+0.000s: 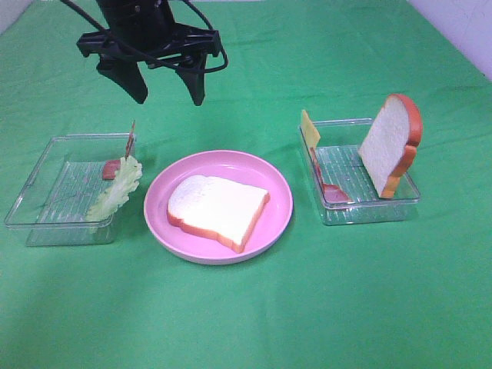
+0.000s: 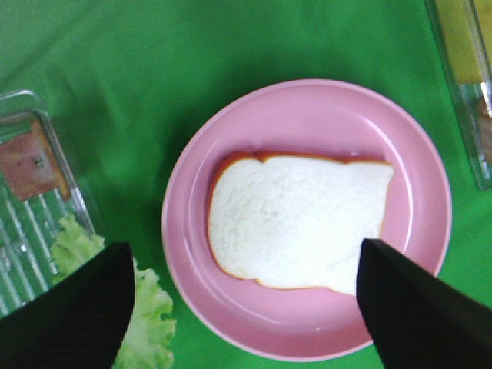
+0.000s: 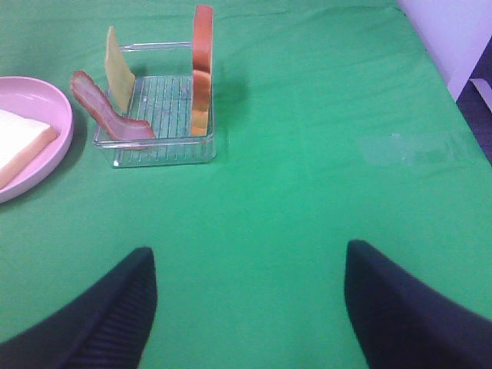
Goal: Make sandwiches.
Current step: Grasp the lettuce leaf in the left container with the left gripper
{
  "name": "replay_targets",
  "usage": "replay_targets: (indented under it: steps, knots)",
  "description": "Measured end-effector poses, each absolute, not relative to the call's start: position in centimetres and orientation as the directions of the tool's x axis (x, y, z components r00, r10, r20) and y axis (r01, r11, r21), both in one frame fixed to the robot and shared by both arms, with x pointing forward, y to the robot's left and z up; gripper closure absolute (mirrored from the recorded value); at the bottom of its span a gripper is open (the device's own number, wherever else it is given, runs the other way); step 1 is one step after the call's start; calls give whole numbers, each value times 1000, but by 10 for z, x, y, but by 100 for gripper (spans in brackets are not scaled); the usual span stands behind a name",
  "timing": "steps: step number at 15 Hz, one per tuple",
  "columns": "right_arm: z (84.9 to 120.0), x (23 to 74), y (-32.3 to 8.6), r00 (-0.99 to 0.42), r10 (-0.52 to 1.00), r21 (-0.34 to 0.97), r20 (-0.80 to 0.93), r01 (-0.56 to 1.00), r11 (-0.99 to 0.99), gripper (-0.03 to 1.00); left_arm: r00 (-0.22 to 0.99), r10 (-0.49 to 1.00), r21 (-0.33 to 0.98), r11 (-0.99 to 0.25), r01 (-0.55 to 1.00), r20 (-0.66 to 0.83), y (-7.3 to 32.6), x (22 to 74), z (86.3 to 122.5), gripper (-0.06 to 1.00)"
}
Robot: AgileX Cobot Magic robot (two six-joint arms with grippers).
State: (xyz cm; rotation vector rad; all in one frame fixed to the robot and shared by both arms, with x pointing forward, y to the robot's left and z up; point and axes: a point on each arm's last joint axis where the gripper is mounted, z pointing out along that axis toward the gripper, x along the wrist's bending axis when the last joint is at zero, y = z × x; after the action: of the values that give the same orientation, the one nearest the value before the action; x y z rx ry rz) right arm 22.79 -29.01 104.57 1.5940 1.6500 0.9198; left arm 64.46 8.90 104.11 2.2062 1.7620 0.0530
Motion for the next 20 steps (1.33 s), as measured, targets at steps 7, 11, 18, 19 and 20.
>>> replay_targets:
  steps: [7,11,18,19,20]
  knots:
    - [1046,228,-290,-42,999,844,14,537,11,31,237,971,84,-234,969,-19,115,612,998,21]
    - [1046,228,-290,-42,999,844,14,537,11,31,241,971,35,-241,970,10,115,616,976,21]
    - [1046,228,-290,-42,999,844,14,537,11,31,243,969,-34,-242,970,35,113,623,938,21]
    - [1046,228,-290,-42,999,844,14,537,11,31,243,969,-30,-242,970,34,113,623,938,21]
    - [1046,228,-290,-42,999,844,14,537,11,31,243,969,-28,-242,970,34,112,623,938,23]
